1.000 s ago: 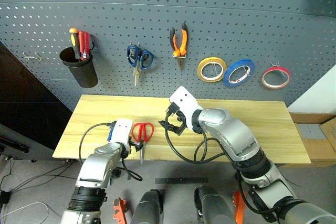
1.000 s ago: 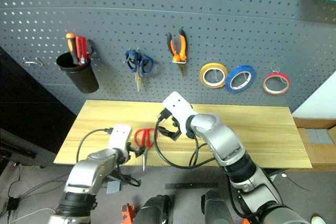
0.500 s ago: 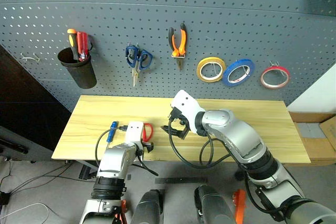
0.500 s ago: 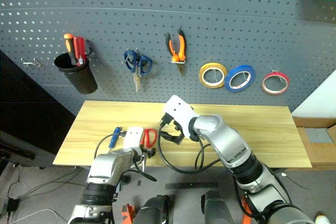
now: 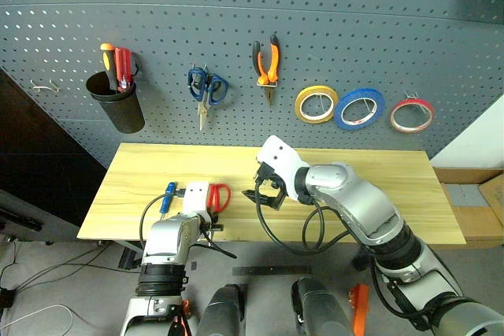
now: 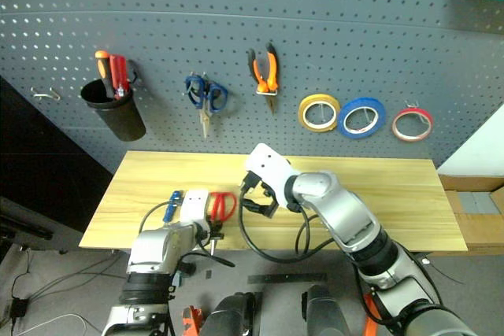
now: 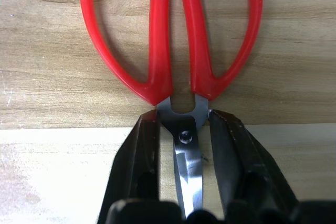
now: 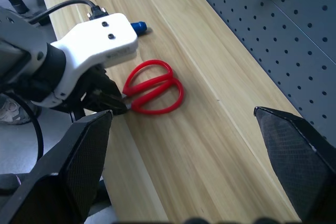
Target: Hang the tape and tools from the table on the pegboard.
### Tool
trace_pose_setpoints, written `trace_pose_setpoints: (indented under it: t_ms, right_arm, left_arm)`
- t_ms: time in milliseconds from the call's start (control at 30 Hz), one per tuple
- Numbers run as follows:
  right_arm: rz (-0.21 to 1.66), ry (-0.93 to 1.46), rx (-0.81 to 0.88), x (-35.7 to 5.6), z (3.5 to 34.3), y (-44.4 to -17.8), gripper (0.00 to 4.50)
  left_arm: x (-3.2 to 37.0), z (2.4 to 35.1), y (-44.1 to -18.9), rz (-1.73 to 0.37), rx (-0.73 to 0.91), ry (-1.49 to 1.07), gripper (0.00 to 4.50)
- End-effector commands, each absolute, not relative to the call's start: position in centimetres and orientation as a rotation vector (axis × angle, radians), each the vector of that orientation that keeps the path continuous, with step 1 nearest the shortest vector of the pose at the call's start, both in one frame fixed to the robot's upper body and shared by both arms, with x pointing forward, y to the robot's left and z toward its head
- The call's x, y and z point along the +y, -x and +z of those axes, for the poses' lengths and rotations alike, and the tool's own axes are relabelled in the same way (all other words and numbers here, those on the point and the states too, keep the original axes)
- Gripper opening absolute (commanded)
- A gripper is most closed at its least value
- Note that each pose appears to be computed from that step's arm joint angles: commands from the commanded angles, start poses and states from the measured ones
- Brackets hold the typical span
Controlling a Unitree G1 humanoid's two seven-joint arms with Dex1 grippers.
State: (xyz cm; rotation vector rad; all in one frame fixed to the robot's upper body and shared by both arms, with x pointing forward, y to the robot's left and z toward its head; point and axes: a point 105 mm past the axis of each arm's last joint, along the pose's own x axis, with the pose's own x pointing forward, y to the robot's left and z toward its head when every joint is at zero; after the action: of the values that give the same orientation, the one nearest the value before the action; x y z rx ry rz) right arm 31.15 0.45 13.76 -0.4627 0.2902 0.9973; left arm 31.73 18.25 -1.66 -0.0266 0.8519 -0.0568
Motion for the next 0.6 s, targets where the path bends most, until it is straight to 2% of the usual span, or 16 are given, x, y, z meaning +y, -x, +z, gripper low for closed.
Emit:
trace_pose_setpoints:
  t_ms: [33, 333, 433, 600]
  right_arm:
    - [1.014, 0.459, 0.224, 0.5, 15.5, -31.0, 4.50]
    - [0.968, 0.517, 0.152, -1.8, 16.7, -31.1, 4.50]
    - [0.977, 0.567, -0.018, -2.1, 18.6, -30.6, 4.50]
    - [1.026, 0.594, -0.176, -2.3, 20.6, -29.6, 4.50]
  left_arm:
    - [18.9, -1.9, -31.4, -0.062, 0.839, 0.021, 0.99]
    - [21.3, 1.5, -31.7, -0.086, 0.570, -0.142, 0.99]
    - [21.7, 3.3, -31.6, -0.097, 0.437, -0.178, 0.99]
    - [21.6, 6.0, -30.9, -0.164, 0.267, -0.263, 0.99]
